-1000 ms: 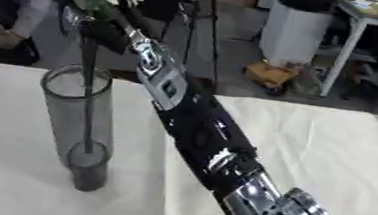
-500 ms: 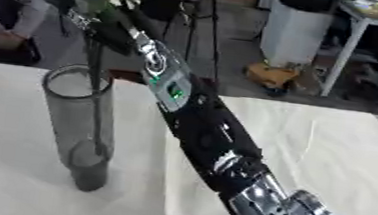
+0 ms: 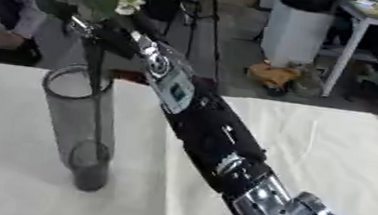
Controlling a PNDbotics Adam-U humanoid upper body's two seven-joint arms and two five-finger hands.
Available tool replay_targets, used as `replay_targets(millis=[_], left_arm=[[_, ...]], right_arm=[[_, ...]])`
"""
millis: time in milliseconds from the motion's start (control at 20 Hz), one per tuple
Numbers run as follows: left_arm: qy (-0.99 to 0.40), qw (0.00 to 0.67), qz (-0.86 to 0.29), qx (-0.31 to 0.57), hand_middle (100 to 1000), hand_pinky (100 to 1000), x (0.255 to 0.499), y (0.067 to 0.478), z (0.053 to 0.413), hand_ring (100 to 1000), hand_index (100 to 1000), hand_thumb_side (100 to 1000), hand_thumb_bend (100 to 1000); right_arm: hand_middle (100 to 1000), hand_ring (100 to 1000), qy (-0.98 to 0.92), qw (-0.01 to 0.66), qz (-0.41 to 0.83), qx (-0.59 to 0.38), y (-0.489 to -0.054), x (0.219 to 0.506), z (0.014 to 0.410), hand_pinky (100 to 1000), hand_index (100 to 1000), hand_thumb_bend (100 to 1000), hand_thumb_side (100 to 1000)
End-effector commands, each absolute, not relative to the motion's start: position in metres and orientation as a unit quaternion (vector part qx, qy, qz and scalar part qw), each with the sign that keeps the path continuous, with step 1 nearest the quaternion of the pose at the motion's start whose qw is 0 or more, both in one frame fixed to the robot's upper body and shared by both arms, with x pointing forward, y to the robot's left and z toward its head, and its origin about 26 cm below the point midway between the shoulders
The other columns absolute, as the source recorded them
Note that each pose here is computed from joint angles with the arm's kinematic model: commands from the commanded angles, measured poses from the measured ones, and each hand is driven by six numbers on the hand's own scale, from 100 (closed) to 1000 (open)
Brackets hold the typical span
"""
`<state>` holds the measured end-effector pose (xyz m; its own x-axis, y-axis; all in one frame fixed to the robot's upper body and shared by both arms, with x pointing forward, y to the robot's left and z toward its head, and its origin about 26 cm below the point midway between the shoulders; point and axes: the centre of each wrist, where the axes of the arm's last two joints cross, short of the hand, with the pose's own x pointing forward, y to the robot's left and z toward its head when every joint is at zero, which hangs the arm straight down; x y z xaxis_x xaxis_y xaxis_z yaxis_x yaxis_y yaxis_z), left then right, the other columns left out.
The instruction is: Arrange flowers into the vase.
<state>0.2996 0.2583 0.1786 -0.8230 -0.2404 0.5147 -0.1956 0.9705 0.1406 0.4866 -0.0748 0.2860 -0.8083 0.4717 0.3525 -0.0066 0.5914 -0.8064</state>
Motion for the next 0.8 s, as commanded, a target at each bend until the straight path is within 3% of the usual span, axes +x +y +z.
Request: replay_targets(millis=[50,800], left_arm=[[-0.957,0.263,-0.044,0.111,868,535,0.298,0.257,0.185,602,907,1000,100],[-0.957,0.263,-0.043,0.11,869,533,0.298,0.257,0.186,602,908,1000,100]], right_arm=[[328,869,-0.85,0.262,0.433,-0.147,-0.076,0.486,0.297,658,625,521,1000],[411,936,-0.826,0.271,0.469,-0.156,-0.09,0.49,0.289,729,720,532,1000]])
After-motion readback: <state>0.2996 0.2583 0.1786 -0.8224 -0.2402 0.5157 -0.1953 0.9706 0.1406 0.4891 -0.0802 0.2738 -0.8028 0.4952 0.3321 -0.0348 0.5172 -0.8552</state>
